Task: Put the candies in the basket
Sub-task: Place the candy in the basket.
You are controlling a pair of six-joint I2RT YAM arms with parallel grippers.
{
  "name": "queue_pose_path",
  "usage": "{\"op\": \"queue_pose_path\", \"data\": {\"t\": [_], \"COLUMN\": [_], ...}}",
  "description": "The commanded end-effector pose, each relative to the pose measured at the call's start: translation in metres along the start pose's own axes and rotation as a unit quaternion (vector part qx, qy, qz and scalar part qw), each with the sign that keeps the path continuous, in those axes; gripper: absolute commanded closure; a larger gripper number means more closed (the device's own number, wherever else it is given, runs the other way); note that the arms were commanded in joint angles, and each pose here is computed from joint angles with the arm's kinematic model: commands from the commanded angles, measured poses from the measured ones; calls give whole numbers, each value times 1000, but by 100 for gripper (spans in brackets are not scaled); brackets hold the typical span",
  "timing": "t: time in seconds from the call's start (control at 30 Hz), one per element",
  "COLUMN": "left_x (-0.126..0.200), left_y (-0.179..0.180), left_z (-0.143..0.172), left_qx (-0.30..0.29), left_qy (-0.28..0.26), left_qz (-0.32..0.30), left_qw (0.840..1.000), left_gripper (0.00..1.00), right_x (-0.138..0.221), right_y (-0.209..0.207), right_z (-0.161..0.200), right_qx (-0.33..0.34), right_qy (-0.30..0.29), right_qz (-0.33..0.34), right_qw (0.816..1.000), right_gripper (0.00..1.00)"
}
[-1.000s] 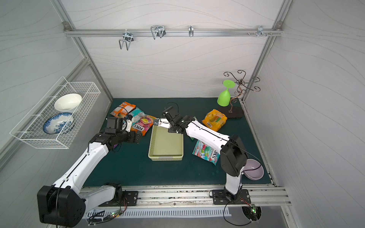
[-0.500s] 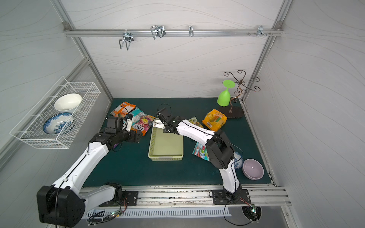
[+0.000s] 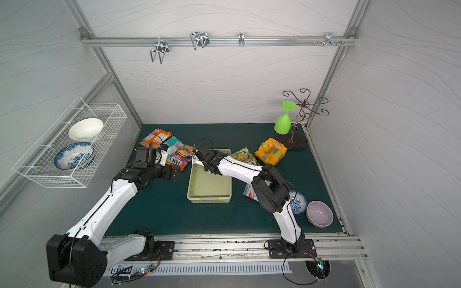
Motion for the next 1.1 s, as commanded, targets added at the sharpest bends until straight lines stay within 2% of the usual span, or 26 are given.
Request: {"op": "queue_pose_path", "data": {"t": [0.0,0.13,0.23,0.57,0.87,1.07], "left_x": [13,14,12,15,16,16], "left_y": [-6,-5,-6,-7,-4,-4], "left_z": [-22,-23,-20,-22,-24,-23], "left_qx": [-3,-2,-5,-3,-1,1], "left_qy": [-42,-44,-40,-37,-41,-39], "left_qz": [11,5,12,13,0,1], "left_qw": [999,999,999,999,999,999], "left_gripper": [2,2,2,2,2,1], "right_x": [-2,4,12,44,20,-9], "right_y": [13,21,26,39,19,35], "right_z": [-11,-12,-10,-6,8,10], "right_qx": [-2,-18,-35,-93,-215,-235], "right_qy": [-8,-22,-29,-70,-59,-53], "right_qz": [5,-13,-44,-140,-155,-180], "right_qw": [1000,1000,998,983,962,954], "right_gripper": [88,70,61,39,38,43]}}
Point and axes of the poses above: each gripper's point midway between its finger pads, its own x axis back along the fingers, its own y axis along the line the jaws close on, z = x × y, the point moved 6 cm from there along x, back along the fingers, and after that the axes turned 8 degrees about x, right-handed, at the moved point
